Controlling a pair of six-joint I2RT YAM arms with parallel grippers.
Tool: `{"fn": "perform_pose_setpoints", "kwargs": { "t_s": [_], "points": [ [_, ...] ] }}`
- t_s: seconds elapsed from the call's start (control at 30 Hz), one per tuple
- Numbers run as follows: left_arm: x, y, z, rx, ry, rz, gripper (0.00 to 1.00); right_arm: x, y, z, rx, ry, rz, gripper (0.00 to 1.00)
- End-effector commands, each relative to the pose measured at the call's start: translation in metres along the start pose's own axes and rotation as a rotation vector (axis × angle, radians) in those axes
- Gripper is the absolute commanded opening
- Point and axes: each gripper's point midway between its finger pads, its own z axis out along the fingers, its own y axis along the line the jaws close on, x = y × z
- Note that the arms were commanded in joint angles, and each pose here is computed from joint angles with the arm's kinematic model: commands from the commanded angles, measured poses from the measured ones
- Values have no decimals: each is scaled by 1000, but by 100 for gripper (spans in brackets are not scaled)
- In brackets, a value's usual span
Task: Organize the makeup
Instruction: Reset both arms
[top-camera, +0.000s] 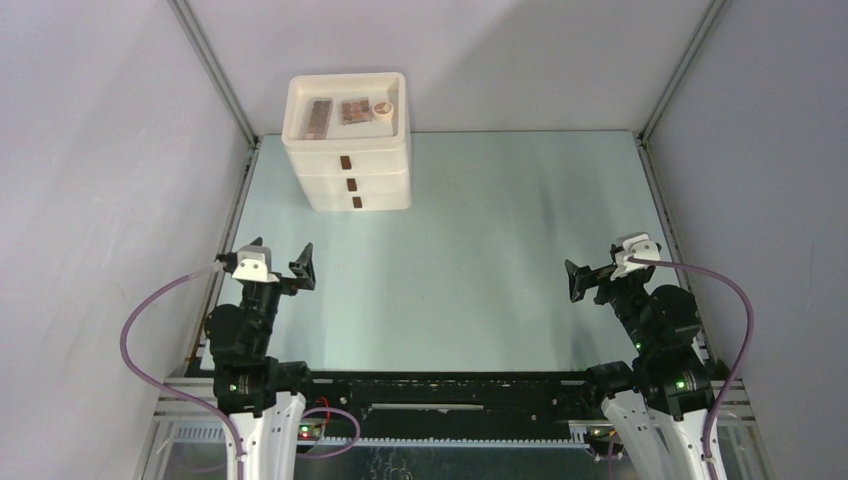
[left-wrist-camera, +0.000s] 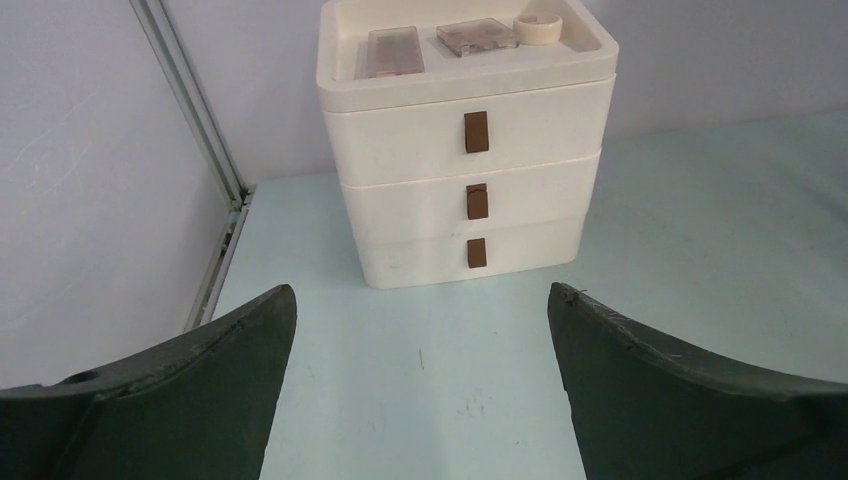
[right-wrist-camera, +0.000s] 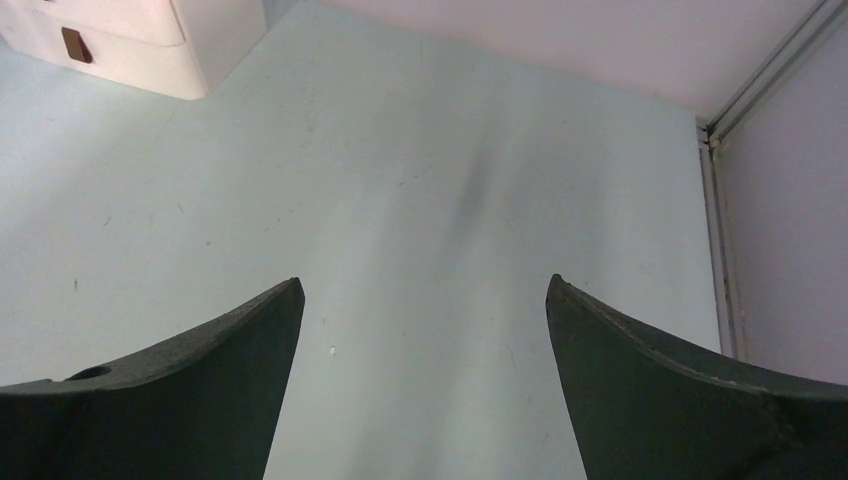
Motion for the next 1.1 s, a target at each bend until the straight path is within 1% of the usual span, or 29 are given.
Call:
{"fn": "perform_pose_setpoints", "kwargs": {
  "t_s": [0.0,0.4,1.07],
  "points": [
    [2,1,2,1,-9,38,100,-5,-8,-2,34,-20,-20,100],
    [3,0,0,7,-12,54,100,2,-9,1,36,15,-16,100],
    [6,2,0,2,-2,65,100,6,-12,2,46,33,-7,100]
  ]
}}
